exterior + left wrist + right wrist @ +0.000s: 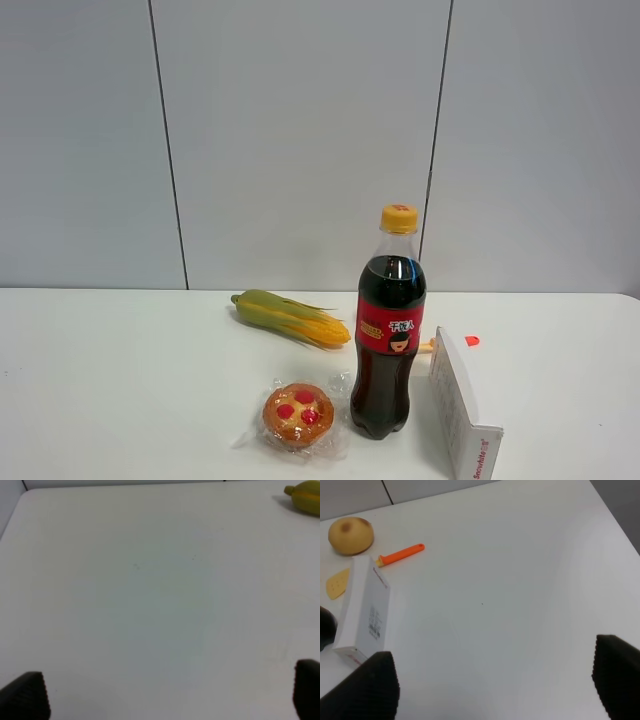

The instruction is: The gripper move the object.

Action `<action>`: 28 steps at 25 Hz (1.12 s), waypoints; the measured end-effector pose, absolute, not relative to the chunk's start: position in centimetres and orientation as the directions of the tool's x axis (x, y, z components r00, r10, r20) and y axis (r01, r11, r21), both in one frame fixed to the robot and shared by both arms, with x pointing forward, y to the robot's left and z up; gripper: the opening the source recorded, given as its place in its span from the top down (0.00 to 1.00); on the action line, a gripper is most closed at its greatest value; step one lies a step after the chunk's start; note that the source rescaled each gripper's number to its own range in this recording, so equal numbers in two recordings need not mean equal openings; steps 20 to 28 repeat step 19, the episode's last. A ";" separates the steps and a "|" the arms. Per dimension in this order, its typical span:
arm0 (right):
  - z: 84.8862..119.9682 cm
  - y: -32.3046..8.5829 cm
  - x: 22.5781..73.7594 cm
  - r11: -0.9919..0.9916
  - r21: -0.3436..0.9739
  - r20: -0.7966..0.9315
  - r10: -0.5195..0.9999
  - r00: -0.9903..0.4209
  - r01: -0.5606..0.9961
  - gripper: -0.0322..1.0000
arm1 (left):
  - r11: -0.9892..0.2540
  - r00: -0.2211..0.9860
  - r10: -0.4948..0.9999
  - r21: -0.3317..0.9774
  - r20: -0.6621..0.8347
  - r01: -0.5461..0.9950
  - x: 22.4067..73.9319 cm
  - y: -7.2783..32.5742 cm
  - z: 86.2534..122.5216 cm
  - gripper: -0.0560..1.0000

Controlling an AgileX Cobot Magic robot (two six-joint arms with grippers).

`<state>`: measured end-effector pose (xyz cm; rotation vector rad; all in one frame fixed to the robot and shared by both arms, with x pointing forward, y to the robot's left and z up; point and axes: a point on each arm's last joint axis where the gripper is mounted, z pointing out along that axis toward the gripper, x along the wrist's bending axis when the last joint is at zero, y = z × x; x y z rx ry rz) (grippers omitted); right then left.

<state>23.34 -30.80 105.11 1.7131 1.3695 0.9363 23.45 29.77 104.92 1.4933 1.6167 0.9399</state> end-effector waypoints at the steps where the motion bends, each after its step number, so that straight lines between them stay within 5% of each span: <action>1: 105.1 -30.8 23.3 -0.157 0.883 0.093 0.982 0.164 0.443 0.00 | 0.058 -0.058 0.998 0.884 -0.035 0.463 23.5 29.8 104.9 0.00; 28: 105.1 -30.8 23.3 -0.157 0.883 0.093 0.982 0.164 0.443 0.00 | 0.058 -0.058 0.998 0.884 -0.035 0.463 23.5 29.8 104.9 0.00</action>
